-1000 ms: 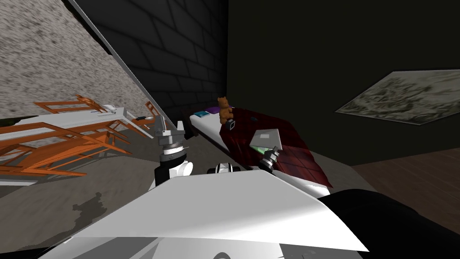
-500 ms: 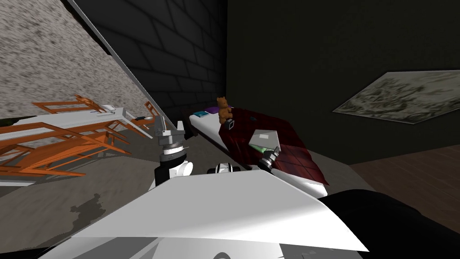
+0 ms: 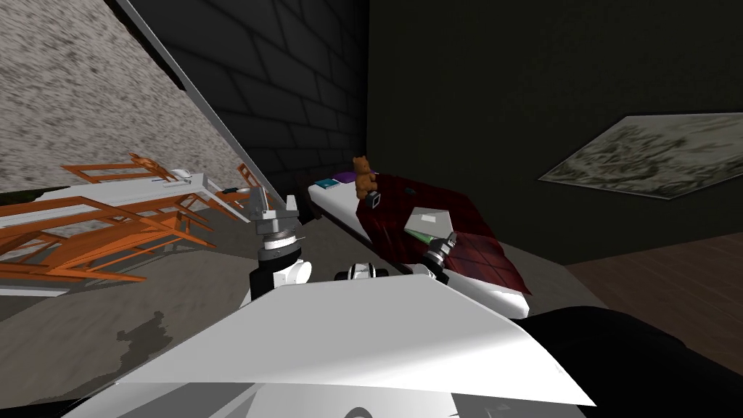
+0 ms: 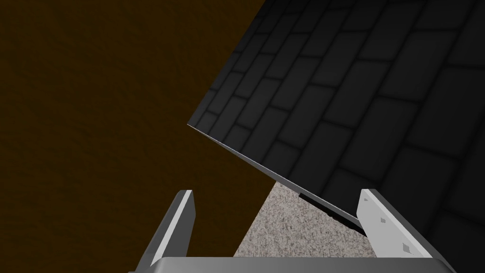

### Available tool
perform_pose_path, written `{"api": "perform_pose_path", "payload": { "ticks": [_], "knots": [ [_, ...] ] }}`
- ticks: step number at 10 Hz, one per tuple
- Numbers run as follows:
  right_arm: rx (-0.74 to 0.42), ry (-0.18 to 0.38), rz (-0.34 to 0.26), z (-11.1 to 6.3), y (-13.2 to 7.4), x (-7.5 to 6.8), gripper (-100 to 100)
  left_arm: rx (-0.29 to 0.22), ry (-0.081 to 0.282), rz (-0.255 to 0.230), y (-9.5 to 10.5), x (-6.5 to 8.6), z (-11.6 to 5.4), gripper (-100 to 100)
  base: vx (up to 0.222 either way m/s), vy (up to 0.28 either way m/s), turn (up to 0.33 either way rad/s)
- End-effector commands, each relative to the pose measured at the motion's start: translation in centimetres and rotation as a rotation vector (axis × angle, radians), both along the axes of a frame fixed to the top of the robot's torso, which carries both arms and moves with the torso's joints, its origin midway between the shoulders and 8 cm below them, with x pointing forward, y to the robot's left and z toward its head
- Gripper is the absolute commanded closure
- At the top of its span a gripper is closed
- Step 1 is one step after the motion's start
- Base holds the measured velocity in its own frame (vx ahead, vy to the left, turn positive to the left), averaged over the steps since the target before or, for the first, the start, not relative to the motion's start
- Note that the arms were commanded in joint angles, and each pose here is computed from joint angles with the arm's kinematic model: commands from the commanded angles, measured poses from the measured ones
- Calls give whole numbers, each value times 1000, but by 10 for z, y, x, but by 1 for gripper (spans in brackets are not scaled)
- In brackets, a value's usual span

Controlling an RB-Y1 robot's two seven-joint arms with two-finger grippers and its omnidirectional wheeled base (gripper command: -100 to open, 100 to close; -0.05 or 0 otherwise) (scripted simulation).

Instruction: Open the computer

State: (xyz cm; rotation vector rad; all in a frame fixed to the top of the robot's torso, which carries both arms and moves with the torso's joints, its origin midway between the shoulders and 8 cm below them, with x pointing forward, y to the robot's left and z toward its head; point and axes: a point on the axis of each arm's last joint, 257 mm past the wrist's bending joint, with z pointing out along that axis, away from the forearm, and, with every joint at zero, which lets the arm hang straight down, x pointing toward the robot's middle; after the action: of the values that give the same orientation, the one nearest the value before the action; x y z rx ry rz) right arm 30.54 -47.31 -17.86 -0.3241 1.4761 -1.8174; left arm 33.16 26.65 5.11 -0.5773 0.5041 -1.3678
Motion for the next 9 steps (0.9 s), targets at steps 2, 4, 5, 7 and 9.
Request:
{"api": "perform_pose_path", "payload": {
  "ticks": [2,4,5,7,9],
  "knots": [
    [1,-3,0,16,-14,12,-100,0,0,0,0,0,0,0,-27,36,3],
    [1,-3,2,22,-19,17,-100,0,0,0,0,0,0,0,-33,37,1],
    [0,-4,5,29,-24,21,-100,0,0,0,0,0,0,0,-23,32,1],
    [0,-6,9,35,-28,26,-100,0,0,0,0,0,0,0,-29,37,7],
    [-1,0,9,31,-27,24,0,0,0,0,0,0,0,0,-5,6,0]
  ]
}}
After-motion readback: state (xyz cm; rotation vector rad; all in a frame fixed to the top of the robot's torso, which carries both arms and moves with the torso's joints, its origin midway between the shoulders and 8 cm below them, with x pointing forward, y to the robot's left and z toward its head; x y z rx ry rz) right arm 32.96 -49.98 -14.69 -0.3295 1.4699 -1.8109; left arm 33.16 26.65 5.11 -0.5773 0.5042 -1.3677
